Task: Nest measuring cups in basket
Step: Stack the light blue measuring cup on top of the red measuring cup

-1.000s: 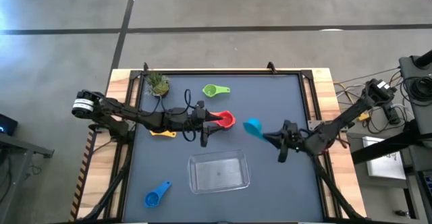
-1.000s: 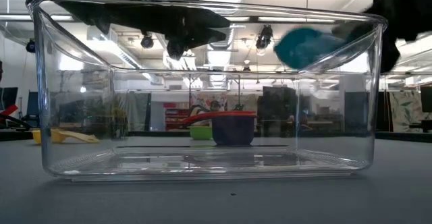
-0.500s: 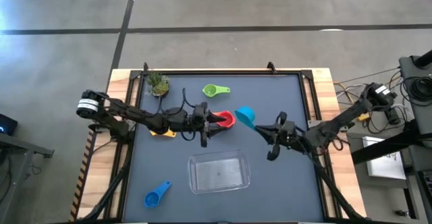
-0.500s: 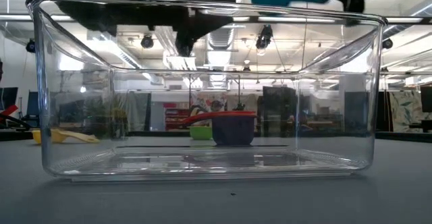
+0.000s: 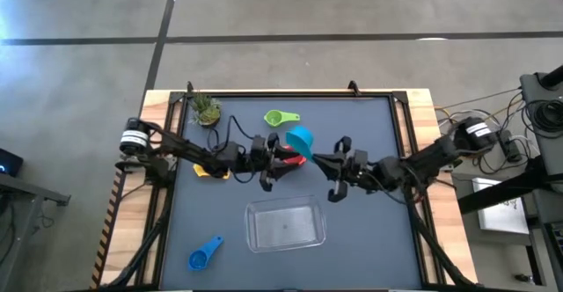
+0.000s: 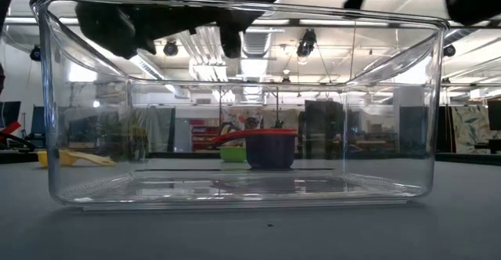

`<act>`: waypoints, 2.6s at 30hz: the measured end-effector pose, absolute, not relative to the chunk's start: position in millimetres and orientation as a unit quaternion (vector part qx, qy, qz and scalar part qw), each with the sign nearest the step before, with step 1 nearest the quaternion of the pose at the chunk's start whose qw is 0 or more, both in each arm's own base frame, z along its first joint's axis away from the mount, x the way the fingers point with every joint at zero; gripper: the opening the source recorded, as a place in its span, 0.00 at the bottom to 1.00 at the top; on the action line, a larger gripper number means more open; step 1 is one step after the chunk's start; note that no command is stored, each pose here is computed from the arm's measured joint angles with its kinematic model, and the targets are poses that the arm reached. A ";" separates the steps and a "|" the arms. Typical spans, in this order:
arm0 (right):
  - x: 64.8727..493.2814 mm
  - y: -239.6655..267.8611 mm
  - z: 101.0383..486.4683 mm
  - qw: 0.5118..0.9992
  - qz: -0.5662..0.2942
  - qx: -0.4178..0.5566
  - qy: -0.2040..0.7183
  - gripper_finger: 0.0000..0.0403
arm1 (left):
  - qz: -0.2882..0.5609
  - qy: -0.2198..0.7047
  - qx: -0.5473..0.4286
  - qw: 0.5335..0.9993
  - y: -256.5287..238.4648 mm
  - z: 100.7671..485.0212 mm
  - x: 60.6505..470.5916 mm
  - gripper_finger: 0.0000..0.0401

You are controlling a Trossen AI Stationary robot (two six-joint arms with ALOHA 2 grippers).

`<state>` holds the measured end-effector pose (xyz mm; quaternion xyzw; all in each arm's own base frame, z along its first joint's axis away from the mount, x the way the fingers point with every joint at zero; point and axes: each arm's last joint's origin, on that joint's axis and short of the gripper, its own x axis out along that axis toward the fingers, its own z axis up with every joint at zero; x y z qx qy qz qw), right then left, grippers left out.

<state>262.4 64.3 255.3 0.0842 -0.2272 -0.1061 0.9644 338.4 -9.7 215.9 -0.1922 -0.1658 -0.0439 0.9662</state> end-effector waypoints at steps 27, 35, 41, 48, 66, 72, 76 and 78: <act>257.5 48.8 280.5 0.986 -0.120 0.043 -0.109 0.10 | -0.037 -0.125 -0.191 0.973 -4.7 214.2 345.1 0.00; 246.9 55.4 284.8 0.990 -0.102 0.048 -0.090 0.12 | -0.042 -0.113 -0.184 0.975 -5.3 214.4 344.8 0.00; 246.5 62.5 273.7 0.993 -0.100 0.044 -0.037 0.12 | -0.049 -0.092 -0.184 0.977 -5.9 212.8 344.7 0.00; 230.1 71.1 260.3 0.987 -0.151 0.011 0.063 0.12 | -0.055 -0.006 -0.178 0.983 -7.2 207.2 346.9 0.00; 186.7 90.8 190.9 0.905 -0.153 -0.036 0.396 0.17 | -0.044 0.125 -0.098 0.986 -11.2 227.6 358.8 0.13; 183.4 111.9 174.4 0.890 -0.108 -0.087 0.435 0.17 | 0.004 0.144 -0.068 0.987 -8.7 244.4 335.3 0.21; 187.0 115.7 161.7 0.880 -0.130 -0.066 0.451 0.17 | 0.018 0.104 -0.064 0.992 -9.2 250.7 316.3 0.22; 188.9 118.1 153.4 0.871 -0.123 -0.070 0.471 0.17 | 0.015 0.077 -0.066 0.995 -9.1 251.2 306.6 0.22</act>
